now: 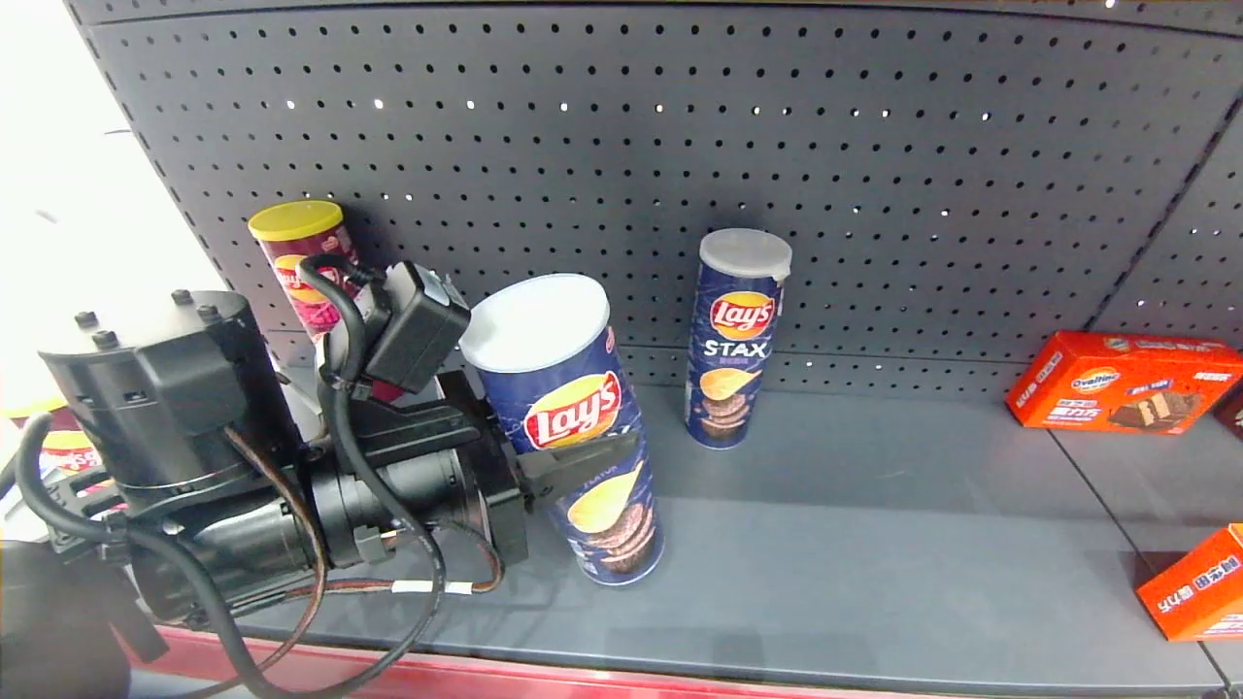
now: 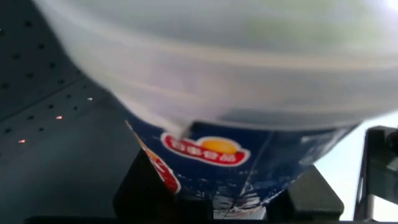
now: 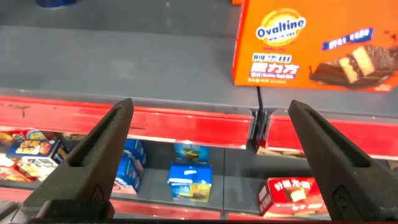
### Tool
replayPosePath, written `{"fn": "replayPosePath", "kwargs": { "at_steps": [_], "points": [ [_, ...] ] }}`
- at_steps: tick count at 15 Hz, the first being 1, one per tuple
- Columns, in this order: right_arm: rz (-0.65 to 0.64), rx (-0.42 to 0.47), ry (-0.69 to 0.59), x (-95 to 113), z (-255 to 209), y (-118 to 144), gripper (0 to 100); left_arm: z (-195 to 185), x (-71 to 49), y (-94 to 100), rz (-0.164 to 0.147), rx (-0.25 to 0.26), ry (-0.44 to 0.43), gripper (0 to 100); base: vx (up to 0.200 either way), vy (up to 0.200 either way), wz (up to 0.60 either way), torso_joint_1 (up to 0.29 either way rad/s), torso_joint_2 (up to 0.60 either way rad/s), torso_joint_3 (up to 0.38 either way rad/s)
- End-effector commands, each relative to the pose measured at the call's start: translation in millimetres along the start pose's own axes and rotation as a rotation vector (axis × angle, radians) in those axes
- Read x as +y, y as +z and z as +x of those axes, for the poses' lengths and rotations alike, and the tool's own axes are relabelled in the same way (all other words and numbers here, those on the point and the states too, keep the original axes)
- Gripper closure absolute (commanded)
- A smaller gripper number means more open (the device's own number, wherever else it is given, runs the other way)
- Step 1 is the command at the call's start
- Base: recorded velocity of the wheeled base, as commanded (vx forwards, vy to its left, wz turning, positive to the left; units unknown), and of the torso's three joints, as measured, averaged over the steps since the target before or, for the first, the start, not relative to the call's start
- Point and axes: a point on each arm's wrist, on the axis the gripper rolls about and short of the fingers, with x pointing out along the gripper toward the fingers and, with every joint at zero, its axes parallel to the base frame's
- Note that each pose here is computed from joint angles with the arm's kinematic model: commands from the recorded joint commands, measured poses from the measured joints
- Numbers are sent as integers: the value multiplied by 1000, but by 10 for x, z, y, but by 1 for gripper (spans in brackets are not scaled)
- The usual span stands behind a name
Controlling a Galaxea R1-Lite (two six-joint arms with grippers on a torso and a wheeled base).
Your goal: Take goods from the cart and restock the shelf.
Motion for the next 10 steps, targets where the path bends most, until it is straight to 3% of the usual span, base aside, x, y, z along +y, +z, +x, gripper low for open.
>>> {"fn": "replayPosePath", "kwargs": {
  "at_steps": [1,5,6,8,10],
  "points": [
    [-2,-1,1,0,0,0,0,-18,-8,30,5,-9,1,100,0,0,0,0,0,0],
    [0,-1,1,0,0,0,0,-58,87,50,7,-16,39,100,0,0,0,0,0,0],
    [0,-1,1,0,0,0,0,-91,174,64,11,-21,75,100,0,0,0,0,0,0],
    [-2,-1,1,0,0,0,0,-109,196,93,30,-31,85,100,0,0,0,0,0,0],
    [-1,4,6,-1,1,2,0,-141,182,79,27,-25,88,100,0,0,0,0,0,0]
  ]
}}
